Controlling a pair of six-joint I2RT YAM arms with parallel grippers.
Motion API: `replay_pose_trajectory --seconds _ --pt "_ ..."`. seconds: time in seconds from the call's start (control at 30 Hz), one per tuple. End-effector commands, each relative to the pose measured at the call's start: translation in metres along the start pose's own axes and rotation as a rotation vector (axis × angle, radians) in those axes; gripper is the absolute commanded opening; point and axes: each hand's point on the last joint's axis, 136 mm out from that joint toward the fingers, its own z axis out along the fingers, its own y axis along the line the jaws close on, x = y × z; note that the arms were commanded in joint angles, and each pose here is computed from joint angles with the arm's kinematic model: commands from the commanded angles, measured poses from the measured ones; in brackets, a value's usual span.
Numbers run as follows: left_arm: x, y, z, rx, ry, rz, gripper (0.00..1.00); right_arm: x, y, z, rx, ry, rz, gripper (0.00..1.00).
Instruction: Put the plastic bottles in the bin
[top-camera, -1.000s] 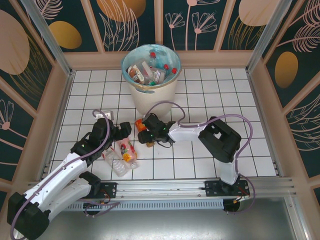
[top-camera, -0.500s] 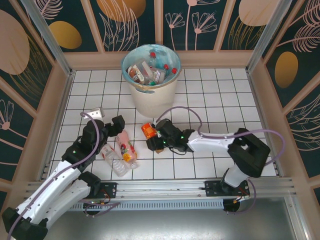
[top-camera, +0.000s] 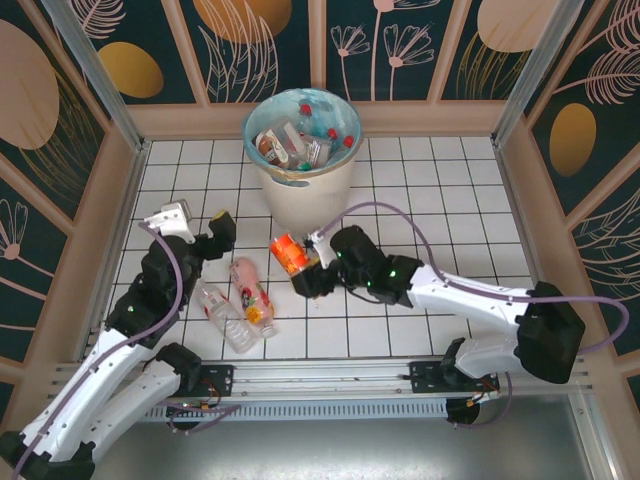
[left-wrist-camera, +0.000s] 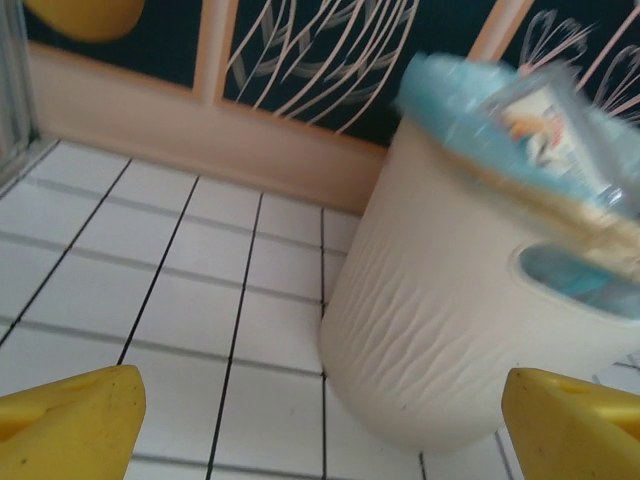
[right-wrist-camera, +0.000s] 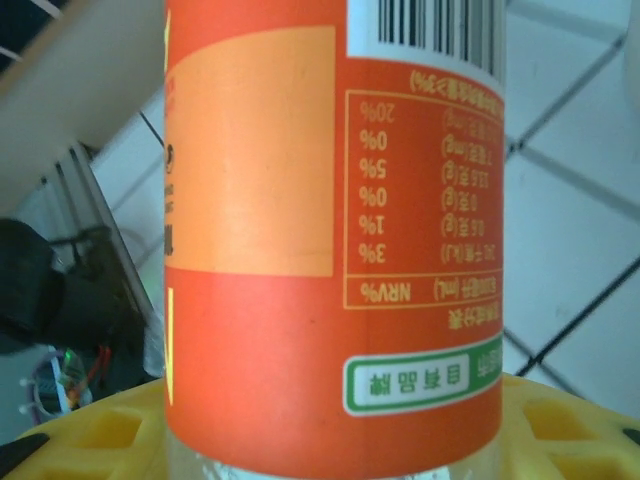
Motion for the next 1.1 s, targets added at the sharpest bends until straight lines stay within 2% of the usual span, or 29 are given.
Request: replay_pose_trajectory --seconds 0.0,0.13,0.27,0.47,0.6,0.7,0.9,1.07 --pt "-0.045 -0.026 -0.003 0.071 -0.082 0.074 0.92 -0.078 -0.001 -0.041 0.064 -0.151 -0.09 0.24" --pt "-0.064 -0.054 0.006 0.152 -0.077 0.083 0.91 -0.158 -0.018 -0.078 0.124 -0.308 -0.11 0.24" --pt "-0.066 -0.089 0.02 0.27 -0.021 0.077 0.9 -0.228 -0.046 -0.102 0.192 -0.434 -0.117 0.25" --pt "-0.046 -0.111 0.036 0.351 0.092 0.047 0.88 -0.285 -0.115 -0.096 0.332 -0.535 -0.154 0.25" --pt "-0.04 -0.104 0.034 0.332 0.1 0.034 0.88 -0.3 -0.164 -0.08 0.425 -0.533 -0.142 0.26" --pt "-0.038 -0.097 0.029 0.317 0.09 0.027 0.89 -0.3 -0.189 -0.071 0.483 -0.539 -0.154 0.33" --pt "-0.042 -0.087 0.018 0.295 0.058 0.023 0.89 -0.3 -0.191 -0.071 0.501 -0.552 -0.165 0.57" --pt "-0.045 -0.084 0.016 0.288 0.04 0.015 0.89 -0.299 -0.181 -0.087 0.507 -0.608 -0.192 0.66"
